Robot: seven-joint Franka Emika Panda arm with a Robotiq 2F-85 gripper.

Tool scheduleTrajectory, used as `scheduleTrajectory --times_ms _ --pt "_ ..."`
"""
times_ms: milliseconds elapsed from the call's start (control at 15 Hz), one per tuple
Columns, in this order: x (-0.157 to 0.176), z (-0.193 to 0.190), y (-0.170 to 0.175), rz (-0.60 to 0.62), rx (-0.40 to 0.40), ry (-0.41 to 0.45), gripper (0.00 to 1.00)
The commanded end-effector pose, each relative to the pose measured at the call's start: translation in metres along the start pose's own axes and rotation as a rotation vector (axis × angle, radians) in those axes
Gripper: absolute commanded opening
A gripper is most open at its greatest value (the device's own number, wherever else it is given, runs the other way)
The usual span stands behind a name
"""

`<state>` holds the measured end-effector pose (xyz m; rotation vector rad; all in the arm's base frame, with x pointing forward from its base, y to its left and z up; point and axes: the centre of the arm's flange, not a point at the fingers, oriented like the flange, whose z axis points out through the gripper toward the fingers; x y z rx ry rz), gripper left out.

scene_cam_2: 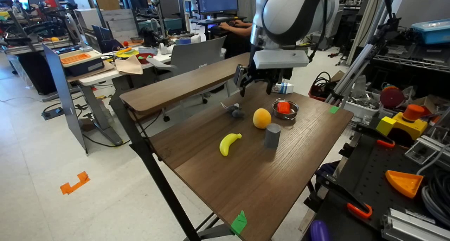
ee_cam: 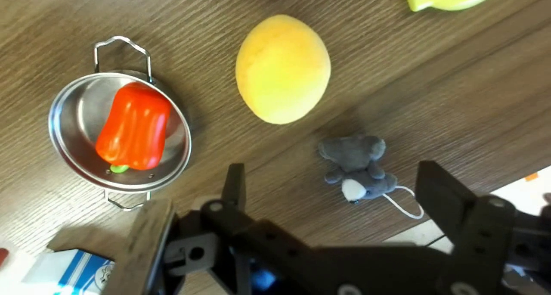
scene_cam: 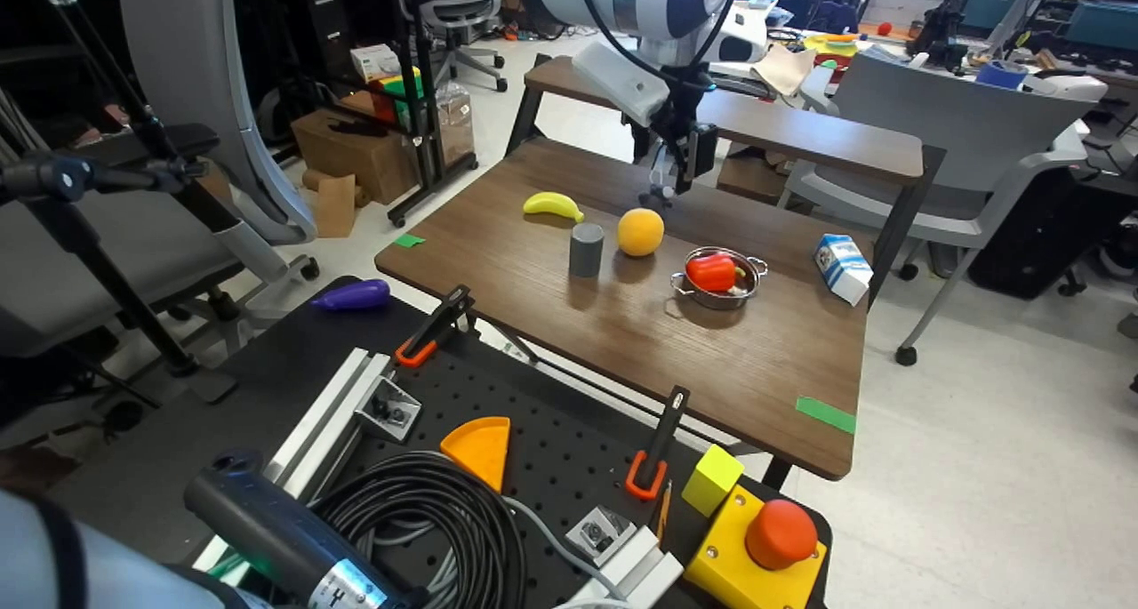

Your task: Move the yellow plush toy to the right.

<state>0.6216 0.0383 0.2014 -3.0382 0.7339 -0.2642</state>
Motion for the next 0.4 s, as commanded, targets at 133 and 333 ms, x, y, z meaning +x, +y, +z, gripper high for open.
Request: scheduleTrajectory --times_ms 133,333 --pt "-0.0068 -0.0125 0.0014 -0.010 0.008 -0.001 1.00" --pt "-0.0088 -0.0115 0.0026 -0.011 0.006 -0.005 1.00"
